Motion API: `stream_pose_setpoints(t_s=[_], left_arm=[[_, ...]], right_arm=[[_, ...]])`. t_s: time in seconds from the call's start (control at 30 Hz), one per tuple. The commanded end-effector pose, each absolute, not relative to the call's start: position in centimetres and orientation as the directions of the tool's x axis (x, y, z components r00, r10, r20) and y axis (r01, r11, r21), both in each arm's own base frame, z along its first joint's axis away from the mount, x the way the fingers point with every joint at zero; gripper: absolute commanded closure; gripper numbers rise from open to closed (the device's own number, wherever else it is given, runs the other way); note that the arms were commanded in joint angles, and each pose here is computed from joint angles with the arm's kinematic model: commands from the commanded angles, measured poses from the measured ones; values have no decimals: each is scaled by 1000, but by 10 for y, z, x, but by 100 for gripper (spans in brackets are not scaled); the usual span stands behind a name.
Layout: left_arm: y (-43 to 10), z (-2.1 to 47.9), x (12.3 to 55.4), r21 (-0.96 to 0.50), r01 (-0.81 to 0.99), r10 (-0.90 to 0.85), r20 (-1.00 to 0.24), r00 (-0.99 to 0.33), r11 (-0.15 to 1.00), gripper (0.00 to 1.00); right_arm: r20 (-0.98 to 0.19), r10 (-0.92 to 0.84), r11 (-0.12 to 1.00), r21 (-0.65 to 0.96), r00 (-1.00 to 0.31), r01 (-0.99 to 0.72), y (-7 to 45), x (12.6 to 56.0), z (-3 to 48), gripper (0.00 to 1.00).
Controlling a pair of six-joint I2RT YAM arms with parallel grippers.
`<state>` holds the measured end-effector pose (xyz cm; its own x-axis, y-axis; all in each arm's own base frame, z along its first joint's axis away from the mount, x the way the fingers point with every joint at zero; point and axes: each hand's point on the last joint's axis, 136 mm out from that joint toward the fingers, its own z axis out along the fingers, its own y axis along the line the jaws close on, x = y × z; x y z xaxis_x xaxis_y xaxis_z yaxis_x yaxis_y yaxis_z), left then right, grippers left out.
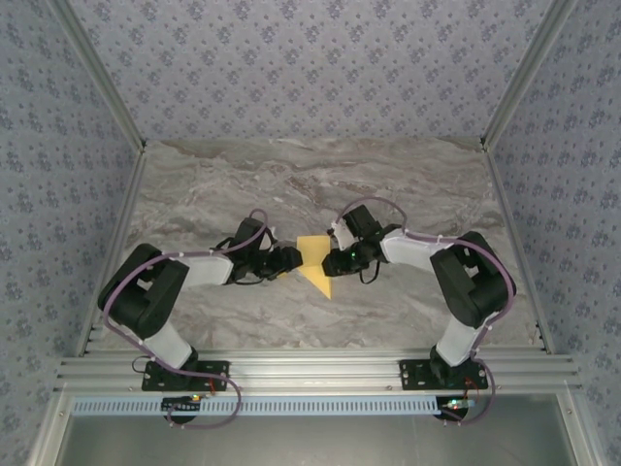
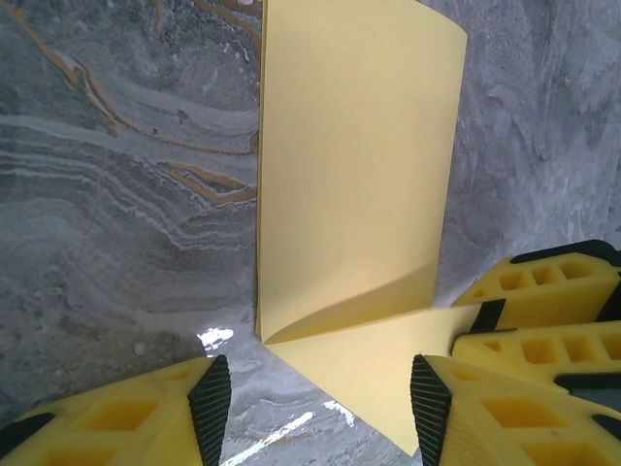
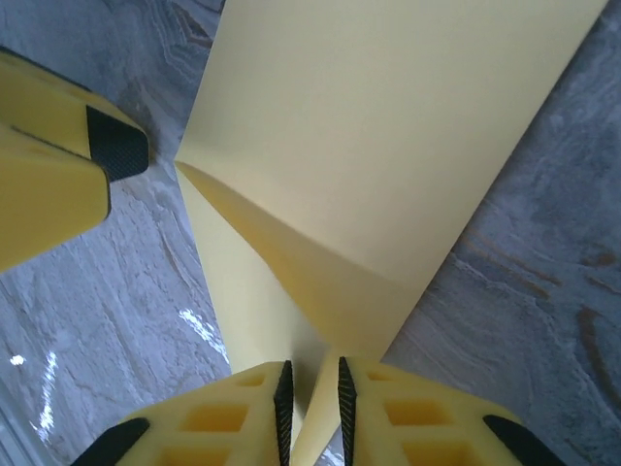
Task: Fold a paper plane with a square sheet of paper (fold left side to right side)
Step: Fourth fold the wing at the center of the table.
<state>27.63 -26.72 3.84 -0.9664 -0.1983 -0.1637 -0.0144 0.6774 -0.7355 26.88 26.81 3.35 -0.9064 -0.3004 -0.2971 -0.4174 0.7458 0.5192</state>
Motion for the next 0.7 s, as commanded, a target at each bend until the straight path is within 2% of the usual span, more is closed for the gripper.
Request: stream_pose_setpoints(t_s=[0.0,0.33,0.67], left_arm=[[-279,42,281,-747,10,-185,-178,-966,664,46],[-288,43,281,-757,10,-179,-167,-970,653,45],[-307,44,284,-782,14,-167,-151,-974,624,49]], right_arm=[[-300,-301,747,516,-905,-419,267,275,34,86],[-290,-292,761,508,-912,-405,260,274,29,94],[-288,-290,760,510,-912,-403,259,273,28,93]])
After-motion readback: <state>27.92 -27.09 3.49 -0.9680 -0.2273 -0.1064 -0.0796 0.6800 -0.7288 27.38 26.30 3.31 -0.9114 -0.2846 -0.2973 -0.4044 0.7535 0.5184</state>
